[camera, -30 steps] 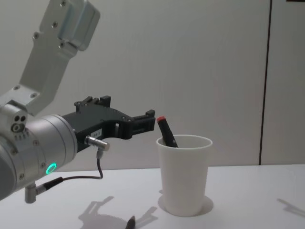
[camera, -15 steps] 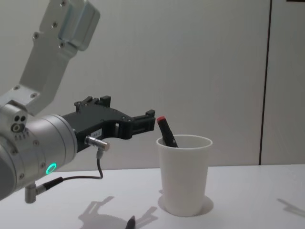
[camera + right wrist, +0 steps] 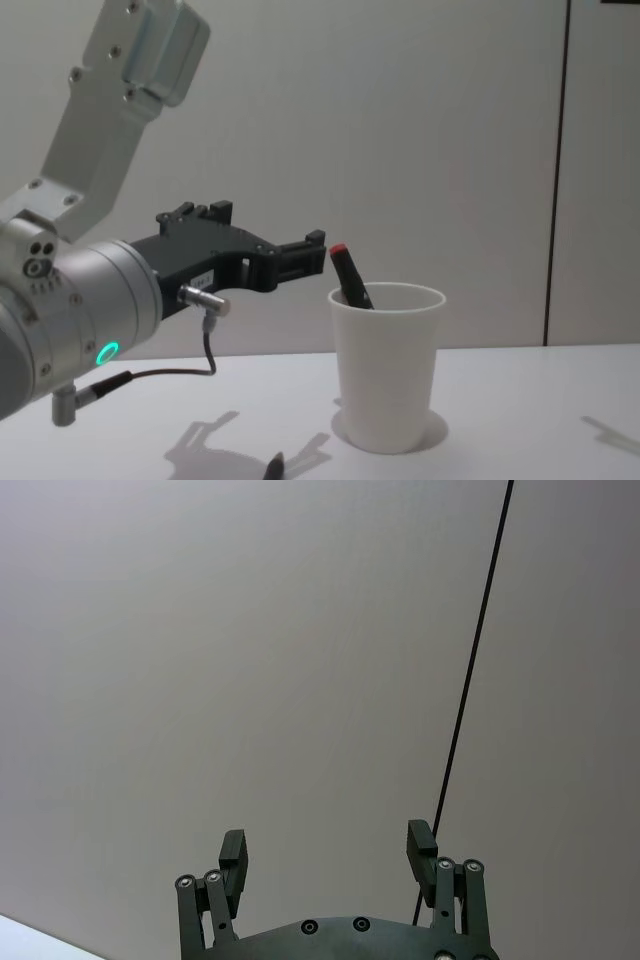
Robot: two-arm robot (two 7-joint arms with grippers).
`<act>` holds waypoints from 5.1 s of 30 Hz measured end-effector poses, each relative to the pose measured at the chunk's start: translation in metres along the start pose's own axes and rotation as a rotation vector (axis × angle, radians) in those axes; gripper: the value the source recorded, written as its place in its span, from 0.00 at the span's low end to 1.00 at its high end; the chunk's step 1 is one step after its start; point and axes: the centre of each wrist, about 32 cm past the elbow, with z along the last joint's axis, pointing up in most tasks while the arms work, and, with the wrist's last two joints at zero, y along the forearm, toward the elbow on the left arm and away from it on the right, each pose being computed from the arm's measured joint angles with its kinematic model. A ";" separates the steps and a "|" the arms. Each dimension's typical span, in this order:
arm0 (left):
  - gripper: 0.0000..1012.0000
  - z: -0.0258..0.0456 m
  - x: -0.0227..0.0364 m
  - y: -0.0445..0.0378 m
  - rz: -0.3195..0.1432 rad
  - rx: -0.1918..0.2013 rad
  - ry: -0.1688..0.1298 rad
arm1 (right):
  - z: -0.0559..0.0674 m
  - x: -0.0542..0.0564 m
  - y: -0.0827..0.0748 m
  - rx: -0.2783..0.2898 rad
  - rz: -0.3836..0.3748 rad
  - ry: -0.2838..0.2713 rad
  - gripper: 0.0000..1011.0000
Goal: Place the pen into the pen holder.
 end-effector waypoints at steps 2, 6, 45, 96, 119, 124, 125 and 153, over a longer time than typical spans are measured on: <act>0.99 0.0000 0.0000 0.0000 0.000 0.000 0.000 | 0.000 0.000 0.000 0.000 0.000 0.000 0.99; 0.99 0.0000 0.0000 0.0000 0.000 0.000 0.000 | 0.000 0.000 0.000 0.000 0.000 0.000 0.99; 0.99 0.0041 -0.0203 0.0123 0.009 0.103 0.074 | 0.000 0.000 0.000 0.000 0.000 0.000 0.99; 0.99 -0.0041 -0.0457 0.0553 -0.036 0.377 0.136 | 0.000 0.000 0.000 0.000 0.000 0.000 0.99; 0.99 -0.0097 -0.0593 0.0632 -0.005 0.444 0.135 | 0.000 0.000 0.000 0.000 0.000 0.000 0.99; 0.99 -0.0096 -0.0623 0.0654 -0.002 0.452 0.129 | 0.000 0.000 0.000 0.000 0.000 0.000 0.99; 0.99 -0.0096 -0.0627 0.0656 -0.001 0.453 0.128 | 0.000 0.000 0.000 0.000 0.000 0.000 0.99; 0.99 -0.0065 -0.0729 0.0711 0.011 0.471 0.131 | 0.000 0.000 0.000 0.000 0.000 0.000 0.99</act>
